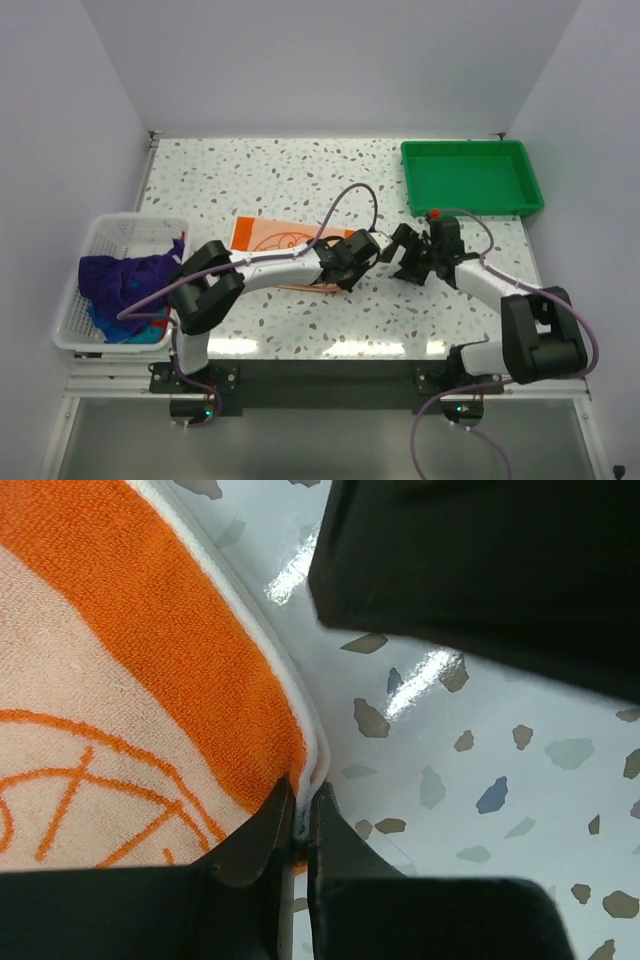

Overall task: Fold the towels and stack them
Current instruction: Neatly place the folded towel into the bin

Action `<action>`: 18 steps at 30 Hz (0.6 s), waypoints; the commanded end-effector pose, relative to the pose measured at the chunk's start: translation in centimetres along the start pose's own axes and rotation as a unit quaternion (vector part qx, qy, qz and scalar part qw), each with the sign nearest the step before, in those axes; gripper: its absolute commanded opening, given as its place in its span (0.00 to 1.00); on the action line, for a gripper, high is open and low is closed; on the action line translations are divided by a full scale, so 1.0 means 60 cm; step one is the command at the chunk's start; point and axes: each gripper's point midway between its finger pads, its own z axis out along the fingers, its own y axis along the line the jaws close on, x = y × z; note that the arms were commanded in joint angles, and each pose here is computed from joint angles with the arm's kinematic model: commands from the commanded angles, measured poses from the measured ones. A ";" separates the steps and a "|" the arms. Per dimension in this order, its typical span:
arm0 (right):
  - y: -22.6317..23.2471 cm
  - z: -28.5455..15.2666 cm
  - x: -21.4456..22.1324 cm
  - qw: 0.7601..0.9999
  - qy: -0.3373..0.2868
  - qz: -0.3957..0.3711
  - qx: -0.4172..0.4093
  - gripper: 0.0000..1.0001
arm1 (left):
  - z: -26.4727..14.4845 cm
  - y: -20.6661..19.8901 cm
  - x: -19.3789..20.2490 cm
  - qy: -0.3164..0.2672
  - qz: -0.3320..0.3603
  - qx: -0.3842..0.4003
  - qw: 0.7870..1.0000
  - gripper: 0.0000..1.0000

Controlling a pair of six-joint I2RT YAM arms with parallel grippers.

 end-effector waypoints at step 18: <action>0.073 0.149 0.134 0.989 0.075 0.118 -0.053 0.92 | -0.054 -0.009 -0.071 -0.075 -0.074 0.025 0.994 0.00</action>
